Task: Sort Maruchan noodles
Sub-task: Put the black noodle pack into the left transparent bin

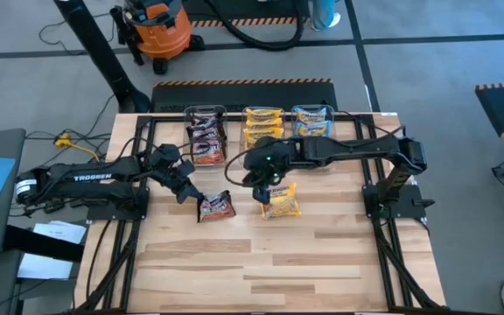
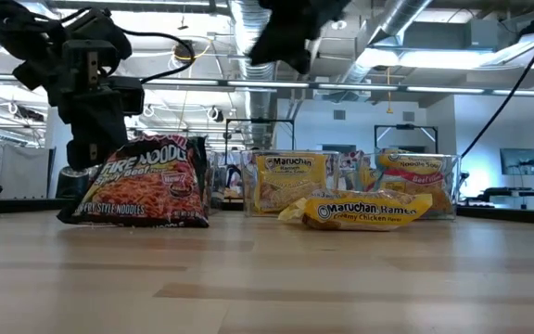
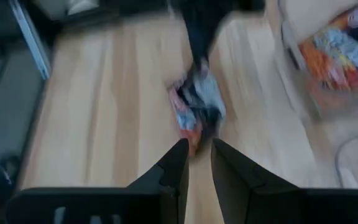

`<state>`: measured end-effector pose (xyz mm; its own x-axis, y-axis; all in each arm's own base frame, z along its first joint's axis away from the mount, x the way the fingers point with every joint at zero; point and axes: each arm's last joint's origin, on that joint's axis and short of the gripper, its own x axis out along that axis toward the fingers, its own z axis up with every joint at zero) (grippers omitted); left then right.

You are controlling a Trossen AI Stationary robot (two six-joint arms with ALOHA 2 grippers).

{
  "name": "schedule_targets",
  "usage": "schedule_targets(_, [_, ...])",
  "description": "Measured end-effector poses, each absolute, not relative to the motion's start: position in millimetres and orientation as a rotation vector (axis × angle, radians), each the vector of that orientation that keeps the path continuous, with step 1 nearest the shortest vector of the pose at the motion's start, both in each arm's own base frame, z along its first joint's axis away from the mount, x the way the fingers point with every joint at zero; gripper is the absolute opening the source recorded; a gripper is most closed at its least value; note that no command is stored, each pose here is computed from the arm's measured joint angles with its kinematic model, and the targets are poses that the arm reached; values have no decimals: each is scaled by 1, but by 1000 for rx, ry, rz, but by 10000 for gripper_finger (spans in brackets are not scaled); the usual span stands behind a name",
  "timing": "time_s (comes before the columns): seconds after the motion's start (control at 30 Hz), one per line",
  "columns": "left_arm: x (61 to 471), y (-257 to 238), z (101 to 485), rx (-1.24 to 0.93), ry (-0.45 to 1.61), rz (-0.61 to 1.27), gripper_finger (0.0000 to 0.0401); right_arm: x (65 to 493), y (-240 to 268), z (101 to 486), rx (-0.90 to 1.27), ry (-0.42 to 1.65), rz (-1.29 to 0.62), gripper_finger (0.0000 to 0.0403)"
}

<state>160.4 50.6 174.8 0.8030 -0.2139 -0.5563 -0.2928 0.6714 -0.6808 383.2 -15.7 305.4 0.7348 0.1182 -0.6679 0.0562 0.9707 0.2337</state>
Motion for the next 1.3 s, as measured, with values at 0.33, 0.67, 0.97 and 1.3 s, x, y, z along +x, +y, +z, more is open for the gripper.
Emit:
schedule_targets(0.33, [165, 42, 177, -849, 651, 22, 0, 406, -18, 290, 100, 658, 88, 92])
schedule_targets(0.67, [169, 39, 176, -831, 653, 24, 0, 423, -18, 275, 54, 616, 103, 92])
schedule_targets(0.97, [171, 40, 175, -815, 646, 38, 0, 429, -19, 258, 36, 649, 111, 92])
schedule_targets(1.3, [171, 40, 175, -821, 645, 39, 0, 434, -25, 269, 20, 536, 101, 93])
